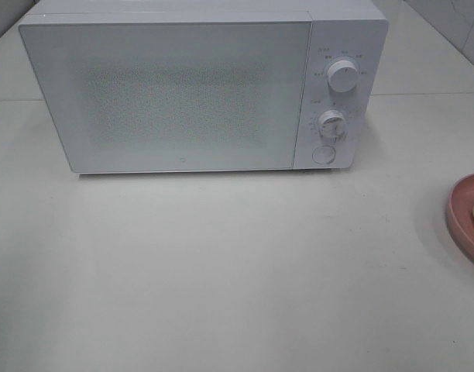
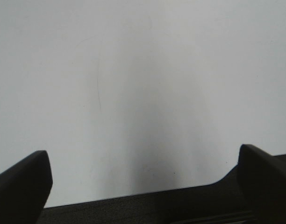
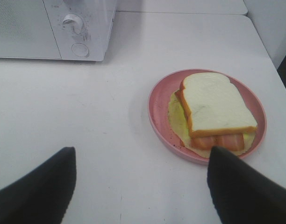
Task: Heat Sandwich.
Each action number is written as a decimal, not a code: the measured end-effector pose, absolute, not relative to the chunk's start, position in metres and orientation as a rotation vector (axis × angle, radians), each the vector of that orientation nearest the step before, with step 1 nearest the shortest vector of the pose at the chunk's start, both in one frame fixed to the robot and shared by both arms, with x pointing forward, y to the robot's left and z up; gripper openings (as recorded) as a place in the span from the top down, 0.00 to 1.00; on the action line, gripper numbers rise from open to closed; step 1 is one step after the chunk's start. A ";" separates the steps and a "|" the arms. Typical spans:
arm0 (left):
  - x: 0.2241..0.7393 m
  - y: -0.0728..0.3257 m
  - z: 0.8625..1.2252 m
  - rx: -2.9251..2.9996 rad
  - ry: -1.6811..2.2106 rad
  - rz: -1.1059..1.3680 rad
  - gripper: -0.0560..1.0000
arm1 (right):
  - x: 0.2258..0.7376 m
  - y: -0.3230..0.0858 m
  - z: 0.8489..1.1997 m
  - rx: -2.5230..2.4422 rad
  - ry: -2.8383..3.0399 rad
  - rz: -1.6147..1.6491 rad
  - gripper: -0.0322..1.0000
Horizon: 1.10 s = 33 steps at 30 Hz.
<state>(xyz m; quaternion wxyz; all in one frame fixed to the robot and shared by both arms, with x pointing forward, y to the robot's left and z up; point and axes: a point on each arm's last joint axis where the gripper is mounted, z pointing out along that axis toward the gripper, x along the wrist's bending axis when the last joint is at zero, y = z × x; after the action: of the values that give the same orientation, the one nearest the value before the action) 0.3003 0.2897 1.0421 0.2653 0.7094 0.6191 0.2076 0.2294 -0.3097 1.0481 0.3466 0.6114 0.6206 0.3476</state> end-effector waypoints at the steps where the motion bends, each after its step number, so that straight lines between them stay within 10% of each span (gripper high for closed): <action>1: 0.298 0.290 1.043 1.907 1.664 0.574 0.01 | 0.229 -0.310 1.048 1.586 1.610 0.902 0.24; 33: 0.234 0.302 1.054 1.471 1.591 0.975 0.01 | 0.229 -0.310 1.048 1.586 1.610 0.902 0.24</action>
<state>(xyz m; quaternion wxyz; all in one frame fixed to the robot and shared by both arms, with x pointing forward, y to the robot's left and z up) 0.2340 0.3017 1.0545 0.3735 0.5743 0.6211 0.3807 0.2294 -0.3097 1.0481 0.3466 0.6114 0.6206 0.3476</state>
